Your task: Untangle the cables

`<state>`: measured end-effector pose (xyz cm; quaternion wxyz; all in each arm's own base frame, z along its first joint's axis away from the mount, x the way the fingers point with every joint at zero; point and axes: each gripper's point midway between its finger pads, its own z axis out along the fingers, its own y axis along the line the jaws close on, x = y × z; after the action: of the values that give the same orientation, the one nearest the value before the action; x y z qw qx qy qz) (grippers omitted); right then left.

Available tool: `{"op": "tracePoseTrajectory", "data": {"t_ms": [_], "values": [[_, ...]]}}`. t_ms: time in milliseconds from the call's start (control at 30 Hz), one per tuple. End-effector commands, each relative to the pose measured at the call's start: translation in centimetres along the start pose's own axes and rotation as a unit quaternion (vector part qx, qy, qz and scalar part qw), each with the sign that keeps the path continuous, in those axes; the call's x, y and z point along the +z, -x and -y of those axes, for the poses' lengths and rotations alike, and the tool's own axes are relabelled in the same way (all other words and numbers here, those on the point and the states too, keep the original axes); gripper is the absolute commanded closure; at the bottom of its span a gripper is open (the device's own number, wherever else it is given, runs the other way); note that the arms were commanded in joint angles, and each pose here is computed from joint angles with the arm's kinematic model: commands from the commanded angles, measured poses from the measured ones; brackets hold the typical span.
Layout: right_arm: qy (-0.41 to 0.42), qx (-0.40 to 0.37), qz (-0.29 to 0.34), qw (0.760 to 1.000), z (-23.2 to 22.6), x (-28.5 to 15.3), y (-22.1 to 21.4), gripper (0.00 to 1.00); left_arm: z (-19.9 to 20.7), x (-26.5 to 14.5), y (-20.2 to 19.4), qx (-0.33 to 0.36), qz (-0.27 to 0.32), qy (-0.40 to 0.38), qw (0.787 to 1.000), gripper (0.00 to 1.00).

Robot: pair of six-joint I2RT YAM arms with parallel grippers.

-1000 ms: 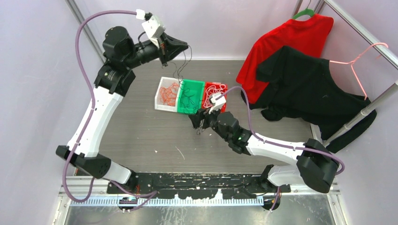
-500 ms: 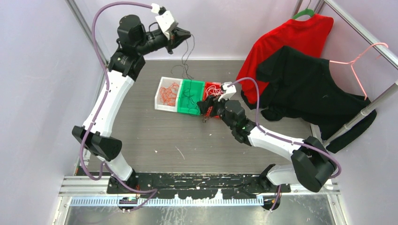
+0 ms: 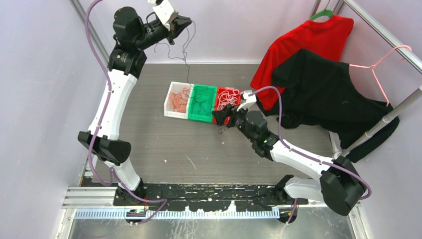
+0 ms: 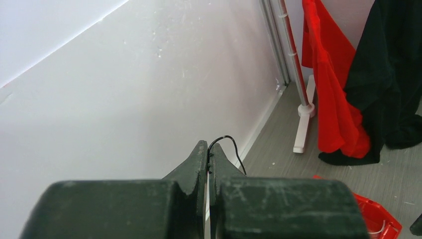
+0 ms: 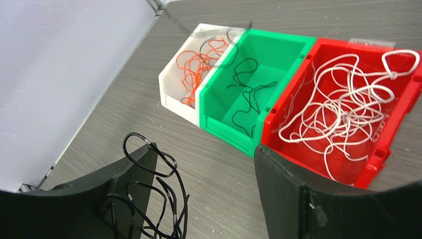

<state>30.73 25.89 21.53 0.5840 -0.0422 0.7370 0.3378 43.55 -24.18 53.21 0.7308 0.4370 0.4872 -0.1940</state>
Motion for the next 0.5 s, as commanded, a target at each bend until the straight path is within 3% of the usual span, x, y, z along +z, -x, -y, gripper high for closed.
{"op": "tracePoseTrajectory", "data": {"t_ms": [0, 300, 467], "values": [[0.0, 0.012, 0.019, 1.0, 0.0, -0.6, 0.9, 0.24, 0.0, 0.5, 0.6, -0.015, 0.021, 0.006, 1.0, 1.0], [-0.029, 0.016, 0.025, 0.999, 1.9, -2.4, 0.0, 0.24, 6.7, 1.9, -10.0, -0.055, -0.068, -0.051, 0.995, 1.0], [-0.044, 0.025, 0.034, 0.998, 2.8, -4.0, -0.2, 0.25, 9.4, 4.0, -13.1, -0.092, -0.093, -0.069, 0.989, 1.0]]}}
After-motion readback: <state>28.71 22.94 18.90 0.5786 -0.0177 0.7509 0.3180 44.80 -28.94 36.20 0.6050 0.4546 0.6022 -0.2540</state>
